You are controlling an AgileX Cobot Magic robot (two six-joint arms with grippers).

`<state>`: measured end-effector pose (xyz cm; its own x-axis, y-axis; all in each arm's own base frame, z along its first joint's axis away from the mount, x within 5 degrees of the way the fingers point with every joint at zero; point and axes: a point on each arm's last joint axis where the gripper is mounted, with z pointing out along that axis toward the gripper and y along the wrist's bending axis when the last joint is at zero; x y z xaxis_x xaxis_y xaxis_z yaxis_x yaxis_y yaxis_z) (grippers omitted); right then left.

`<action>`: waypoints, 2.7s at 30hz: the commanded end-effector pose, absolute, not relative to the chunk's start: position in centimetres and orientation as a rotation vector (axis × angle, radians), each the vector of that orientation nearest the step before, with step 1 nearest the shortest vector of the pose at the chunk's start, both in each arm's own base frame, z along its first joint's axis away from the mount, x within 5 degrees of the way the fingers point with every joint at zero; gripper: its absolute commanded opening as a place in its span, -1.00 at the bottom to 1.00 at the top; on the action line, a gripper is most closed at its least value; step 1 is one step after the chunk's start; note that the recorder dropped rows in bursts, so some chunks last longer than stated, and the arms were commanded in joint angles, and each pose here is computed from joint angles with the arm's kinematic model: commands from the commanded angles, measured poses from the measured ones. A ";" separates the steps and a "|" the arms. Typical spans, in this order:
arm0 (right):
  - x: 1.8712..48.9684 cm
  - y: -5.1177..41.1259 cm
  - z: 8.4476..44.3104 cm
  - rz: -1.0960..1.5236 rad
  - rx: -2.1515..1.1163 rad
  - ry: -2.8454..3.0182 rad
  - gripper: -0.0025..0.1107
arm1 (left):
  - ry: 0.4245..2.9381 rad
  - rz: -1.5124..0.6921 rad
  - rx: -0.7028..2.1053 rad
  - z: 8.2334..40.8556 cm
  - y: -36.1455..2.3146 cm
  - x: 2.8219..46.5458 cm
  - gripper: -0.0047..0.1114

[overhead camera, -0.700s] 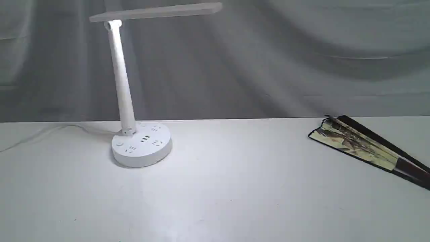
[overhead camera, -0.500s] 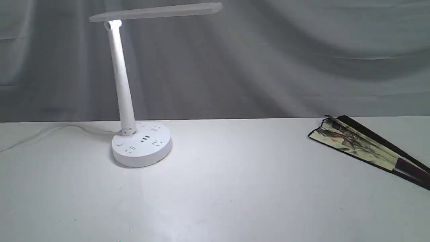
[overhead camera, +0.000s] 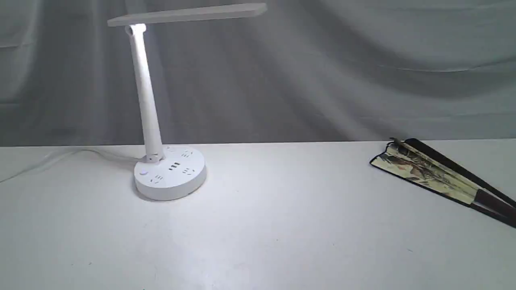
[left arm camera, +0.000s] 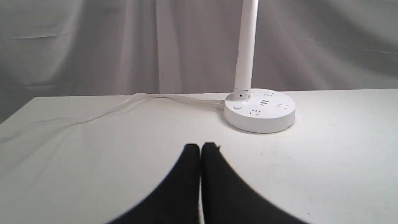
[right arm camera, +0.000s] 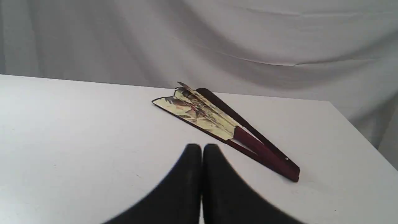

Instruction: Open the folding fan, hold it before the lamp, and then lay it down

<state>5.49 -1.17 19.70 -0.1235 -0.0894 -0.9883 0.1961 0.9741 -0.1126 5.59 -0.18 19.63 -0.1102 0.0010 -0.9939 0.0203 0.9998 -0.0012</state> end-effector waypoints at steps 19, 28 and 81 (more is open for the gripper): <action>5.4 -1.1 22.2 -0.205 0.120 1.404 -0.96 | 1.452 -0.168 -0.153 21.5 0.0 5.6 -0.92; 4.3 -0.9 26.5 -0.203 0.118 1.347 -0.96 | 1.427 -0.192 -0.154 25.2 -0.1 4.7 -0.92; 18.3 -3.5 32.7 -0.075 0.211 2.080 -0.96 | 2.287 -0.105 -0.091 29.2 -0.4 20.6 -0.92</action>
